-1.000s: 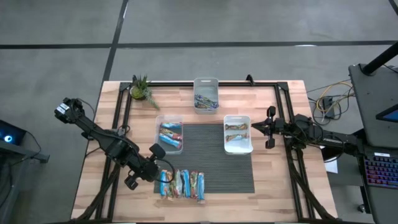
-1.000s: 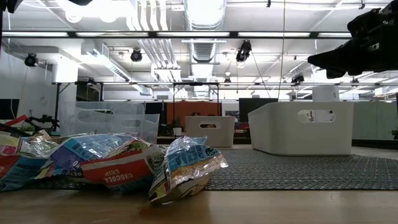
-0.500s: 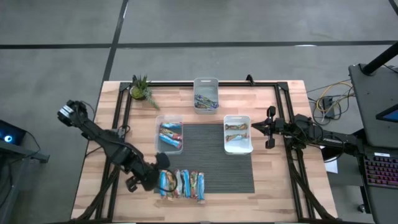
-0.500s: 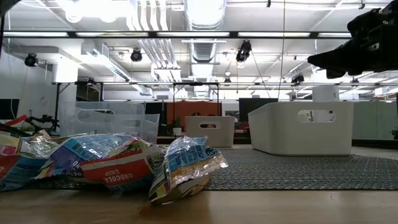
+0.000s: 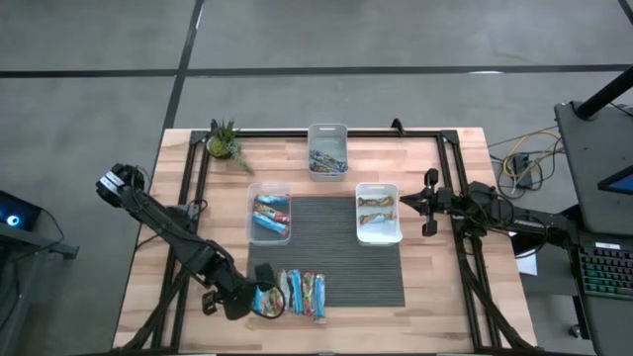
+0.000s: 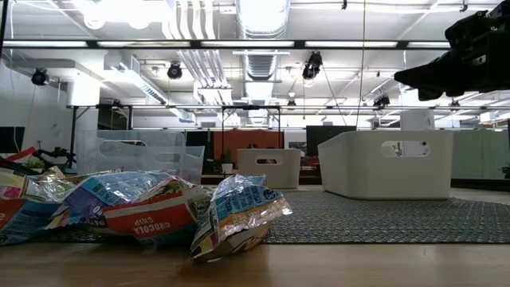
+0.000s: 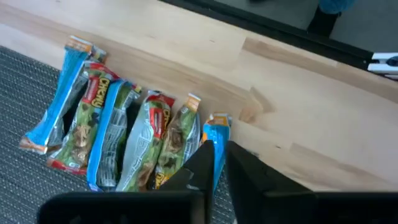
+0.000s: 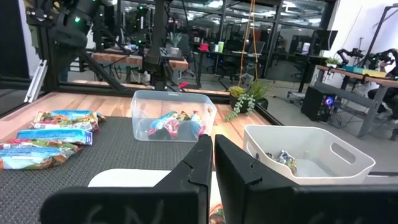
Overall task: Pick and place Granola Bars by type
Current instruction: Put the yellow granola bar into the white bin
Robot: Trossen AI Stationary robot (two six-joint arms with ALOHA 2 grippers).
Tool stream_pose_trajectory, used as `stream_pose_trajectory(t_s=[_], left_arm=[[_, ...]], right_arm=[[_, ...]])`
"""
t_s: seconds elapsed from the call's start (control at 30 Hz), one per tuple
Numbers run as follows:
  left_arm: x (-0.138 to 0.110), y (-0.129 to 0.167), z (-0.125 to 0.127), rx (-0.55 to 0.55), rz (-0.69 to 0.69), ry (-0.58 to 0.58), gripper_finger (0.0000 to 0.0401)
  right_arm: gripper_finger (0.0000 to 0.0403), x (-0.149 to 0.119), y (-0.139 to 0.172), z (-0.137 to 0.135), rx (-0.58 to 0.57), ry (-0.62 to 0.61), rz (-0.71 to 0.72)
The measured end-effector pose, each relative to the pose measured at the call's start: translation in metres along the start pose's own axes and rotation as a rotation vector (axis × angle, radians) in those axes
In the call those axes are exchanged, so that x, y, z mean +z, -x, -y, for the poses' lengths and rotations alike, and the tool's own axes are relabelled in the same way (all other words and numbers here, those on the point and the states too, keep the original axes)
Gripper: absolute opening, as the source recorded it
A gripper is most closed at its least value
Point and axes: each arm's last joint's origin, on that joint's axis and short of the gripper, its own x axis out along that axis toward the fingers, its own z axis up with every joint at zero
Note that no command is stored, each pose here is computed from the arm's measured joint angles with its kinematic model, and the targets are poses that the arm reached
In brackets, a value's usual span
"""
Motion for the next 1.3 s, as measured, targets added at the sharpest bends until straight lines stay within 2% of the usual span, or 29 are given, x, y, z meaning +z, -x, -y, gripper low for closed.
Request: stream_pose_trajectory(t_s=[0.4, 0.53, 0.83, 1.3], left_arm=[[0.0, 0.0, 0.0, 0.0, 0.001, 0.048, 0.0144], [-0.002, -0.002, 0.001, 0.004, -0.012, 0.01, 0.0174], [-0.02, -0.018, 0.007, 0.008, -0.087, -0.155, 0.0183], [-0.042, -0.042, 0.01, 0.065, -0.089, -0.175, 0.0183]], right_arm=[[0.0009, 0.0, 0.0, 0.0, 0.0, 0.0, -0.001], [0.0009, 0.0, 0.0, 0.0, 0.0, -0.004, -0.001], [0.0009, 0.0, 0.0, 0.0, 0.0, 0.0, -0.001], [0.0009, 0.0, 0.0, 0.0, 0.0, -0.002, -0.001]])
